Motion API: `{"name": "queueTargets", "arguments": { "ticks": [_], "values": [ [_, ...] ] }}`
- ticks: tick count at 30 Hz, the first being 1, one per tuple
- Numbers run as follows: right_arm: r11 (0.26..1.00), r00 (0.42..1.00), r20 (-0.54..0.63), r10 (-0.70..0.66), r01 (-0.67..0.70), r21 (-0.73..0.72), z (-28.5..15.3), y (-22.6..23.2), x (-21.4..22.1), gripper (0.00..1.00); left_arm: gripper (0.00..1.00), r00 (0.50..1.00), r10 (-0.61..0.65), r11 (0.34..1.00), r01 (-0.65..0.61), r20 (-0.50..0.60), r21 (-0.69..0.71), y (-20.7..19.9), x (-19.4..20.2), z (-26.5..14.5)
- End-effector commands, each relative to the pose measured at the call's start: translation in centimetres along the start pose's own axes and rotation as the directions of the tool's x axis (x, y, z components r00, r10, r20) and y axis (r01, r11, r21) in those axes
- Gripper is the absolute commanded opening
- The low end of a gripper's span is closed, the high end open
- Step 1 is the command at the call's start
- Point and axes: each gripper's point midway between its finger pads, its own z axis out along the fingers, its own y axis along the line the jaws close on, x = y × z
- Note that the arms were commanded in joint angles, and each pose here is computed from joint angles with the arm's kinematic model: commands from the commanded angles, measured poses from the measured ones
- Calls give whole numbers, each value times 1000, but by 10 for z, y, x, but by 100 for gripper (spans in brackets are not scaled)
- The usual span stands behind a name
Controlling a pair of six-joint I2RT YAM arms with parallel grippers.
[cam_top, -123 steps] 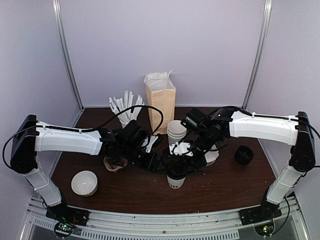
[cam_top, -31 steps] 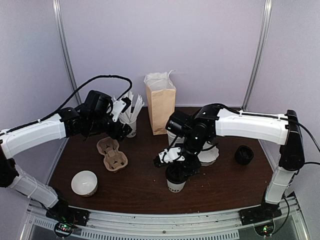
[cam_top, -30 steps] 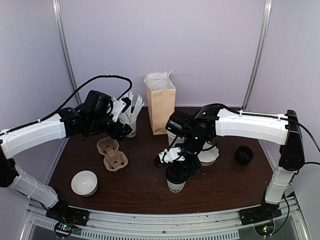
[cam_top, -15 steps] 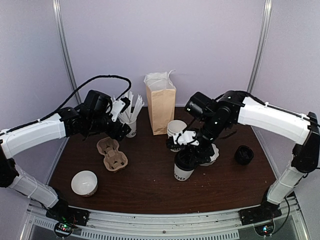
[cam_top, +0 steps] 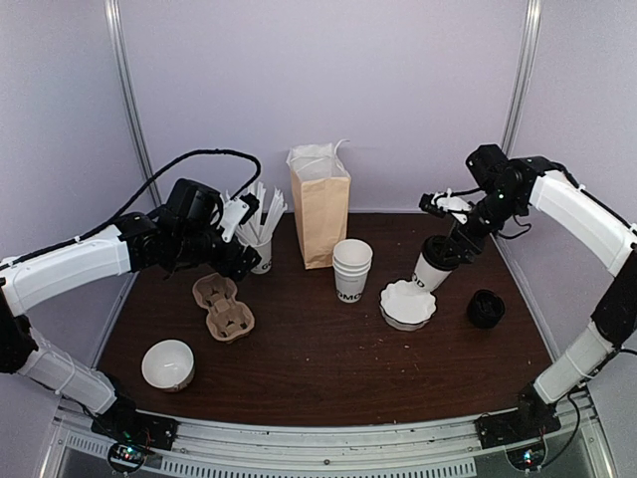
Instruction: Pack the takeout coffee
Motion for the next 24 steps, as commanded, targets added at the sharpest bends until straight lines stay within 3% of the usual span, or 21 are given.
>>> {"name": "queueTargets", "arguments": {
  "ticks": [1, 9, 18, 24],
  "values": [
    [979, 989, -12, 150, -147, 142, -5, -51, 26, 73, 85, 999, -19, 1000, 19, 35, 6, 3, -14, -5],
    [929, 943, -138, 303, -260, 264, 12, -107, 74, 73, 85, 999, -20, 1000, 19, 32, 23, 1, -14, -6],
    [910, 906, -189, 379, -327, 257, 35, -122, 96, 74, 85, 999, -20, 999, 18, 32, 38, -2, -14, -6],
    [908, 895, -210, 394, -343, 242, 44, -120, 102, 82, 85, 999, -20, 999, 18, 33, 50, -4, -15, -6]
  ]
}}
